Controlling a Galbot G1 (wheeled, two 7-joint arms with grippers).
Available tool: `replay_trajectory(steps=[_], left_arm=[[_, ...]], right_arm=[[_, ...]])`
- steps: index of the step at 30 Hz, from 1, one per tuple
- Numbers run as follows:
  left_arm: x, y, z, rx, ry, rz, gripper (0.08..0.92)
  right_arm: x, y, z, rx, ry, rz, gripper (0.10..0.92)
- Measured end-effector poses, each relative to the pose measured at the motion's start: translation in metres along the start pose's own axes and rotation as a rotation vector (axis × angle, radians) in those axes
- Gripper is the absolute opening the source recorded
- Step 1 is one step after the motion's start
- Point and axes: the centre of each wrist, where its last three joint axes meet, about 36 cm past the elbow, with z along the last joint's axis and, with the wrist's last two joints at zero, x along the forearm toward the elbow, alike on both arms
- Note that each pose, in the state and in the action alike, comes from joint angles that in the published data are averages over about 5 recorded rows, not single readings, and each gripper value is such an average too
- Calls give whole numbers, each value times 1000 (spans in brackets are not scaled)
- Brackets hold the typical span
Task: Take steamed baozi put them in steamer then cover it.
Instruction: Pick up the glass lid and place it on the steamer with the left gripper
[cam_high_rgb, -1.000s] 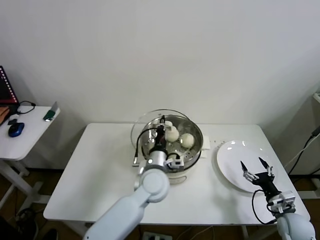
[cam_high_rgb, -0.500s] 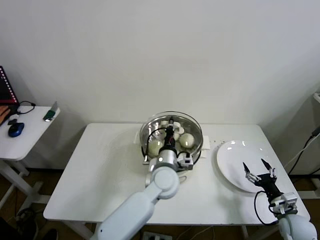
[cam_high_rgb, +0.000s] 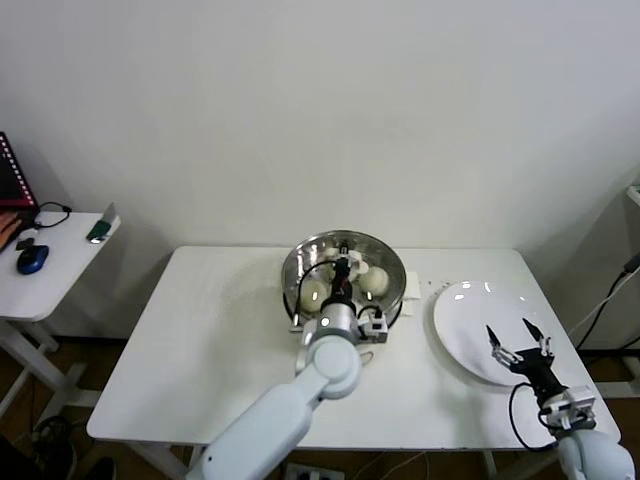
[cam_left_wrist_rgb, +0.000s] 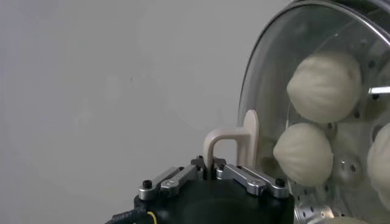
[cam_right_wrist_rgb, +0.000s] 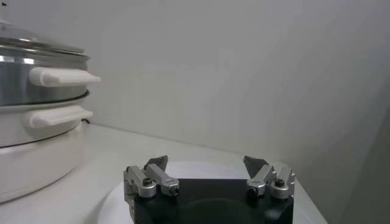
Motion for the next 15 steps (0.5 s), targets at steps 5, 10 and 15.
replay_trajectory(steps=[5, 10, 15], left_arm=[[-3, -2, -1, -5, -3, 2, 150], [-5, -3, -2, -10, -7, 2, 150], [-5, -6, -2, -12, -6, 7, 150]], right_arm=[[2, -2, 1, 2, 1, 2, 823], [3, -2, 1, -1, 1, 2, 823], [3, -2, 3, -2, 2, 0, 823]])
